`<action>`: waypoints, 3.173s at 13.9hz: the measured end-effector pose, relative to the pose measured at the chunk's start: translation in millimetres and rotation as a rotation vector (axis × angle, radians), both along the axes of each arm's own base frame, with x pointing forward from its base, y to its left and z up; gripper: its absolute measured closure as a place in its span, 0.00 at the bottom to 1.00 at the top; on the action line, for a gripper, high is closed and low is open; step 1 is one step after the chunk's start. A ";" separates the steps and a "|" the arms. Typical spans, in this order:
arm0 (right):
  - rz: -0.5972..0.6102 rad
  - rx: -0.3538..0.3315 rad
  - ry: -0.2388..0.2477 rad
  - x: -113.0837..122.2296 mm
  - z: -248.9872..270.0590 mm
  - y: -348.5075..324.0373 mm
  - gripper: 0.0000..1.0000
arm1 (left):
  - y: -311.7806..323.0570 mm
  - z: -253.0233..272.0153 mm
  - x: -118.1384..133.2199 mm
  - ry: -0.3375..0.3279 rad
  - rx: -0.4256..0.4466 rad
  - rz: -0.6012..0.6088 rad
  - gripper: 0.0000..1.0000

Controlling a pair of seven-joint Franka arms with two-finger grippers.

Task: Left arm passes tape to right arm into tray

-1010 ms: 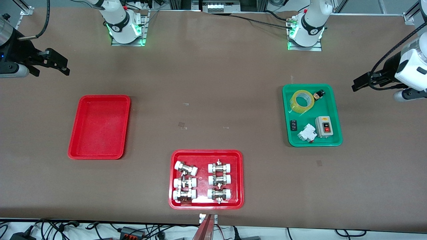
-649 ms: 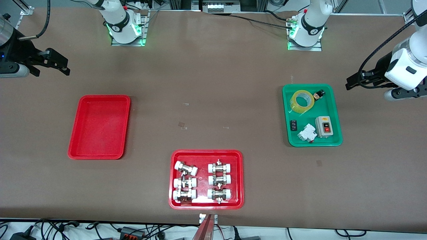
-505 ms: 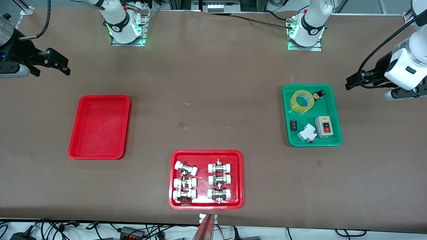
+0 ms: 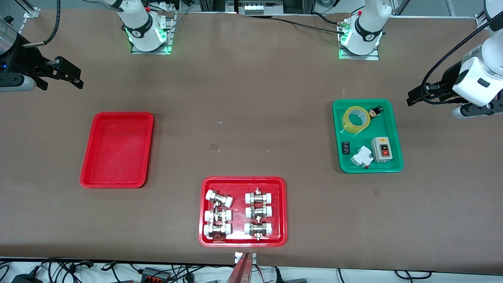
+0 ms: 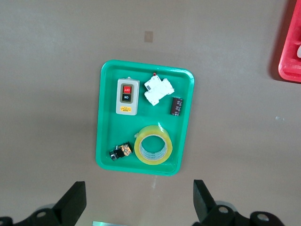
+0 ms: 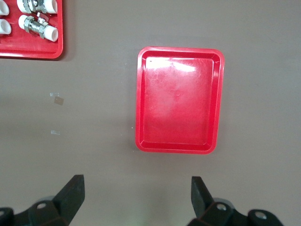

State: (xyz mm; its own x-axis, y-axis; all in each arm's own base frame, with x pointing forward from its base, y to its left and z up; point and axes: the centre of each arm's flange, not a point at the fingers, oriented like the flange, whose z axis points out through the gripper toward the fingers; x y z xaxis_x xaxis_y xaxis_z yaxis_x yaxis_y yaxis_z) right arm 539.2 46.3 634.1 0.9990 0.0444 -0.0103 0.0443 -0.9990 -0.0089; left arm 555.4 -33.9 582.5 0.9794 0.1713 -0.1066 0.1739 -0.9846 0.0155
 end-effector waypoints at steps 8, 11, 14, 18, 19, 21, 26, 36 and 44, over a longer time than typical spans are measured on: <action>0.000 0.000 0.000 0.0 -0.1 0.2 0.00 | 0.0 -0.4 -0.2 0.002 0.000 0.000 0.00; 0.001 0.000 0.000 0.0 -0.1 0.4 0.00 | 0.0 -0.6 -0.5 0.005 0.000 0.000 0.00; 0.001 0.000 0.000 0.0 -0.1 0.4 0.00 | 0.0 -1.9 -0.8 0.009 0.000 0.000 0.00; 0.001 0.000 0.000 0.0 -0.1 0.4 0.00 | 0.0 -2.3 -0.8 0.010 0.001 0.000 0.00; 0.001 0.000 0.000 0.0 -0.1 0.4 0.00 | 0.3 -2.3 -0.8 0.010 0.001 0.002 0.00; 0.001 0.000 0.000 0.0 -0.1 0.4 0.00 | 3.7 -5.0 0.7 0.014 0.001 0.008 0.00; 0.001 0.000 0.000 0.0 0.1 0.3 0.00 | 10.6 -51.2 24.0 0.065 0.005 0.023 0.00; 0.001 0.000 -0.002 0.1 1.1 0.3 0.00 | -0.9 -242.2 -2.8 0.199 0.021 0.001 0.00; 0.000 0.000 -0.003 0.1 1.2 0.1 0.00 | -1.1 -345.7 -69.5 0.203 0.026 -0.002 0.00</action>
State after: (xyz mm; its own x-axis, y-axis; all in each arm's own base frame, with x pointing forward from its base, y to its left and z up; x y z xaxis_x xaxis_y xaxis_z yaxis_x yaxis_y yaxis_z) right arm 539.2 46.4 635.3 0.9990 0.0446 -0.0078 0.0445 -0.9990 -0.0087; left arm 485.9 -35.0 236.8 0.9386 0.1743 -0.2977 0.1686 -0.9847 -0.0452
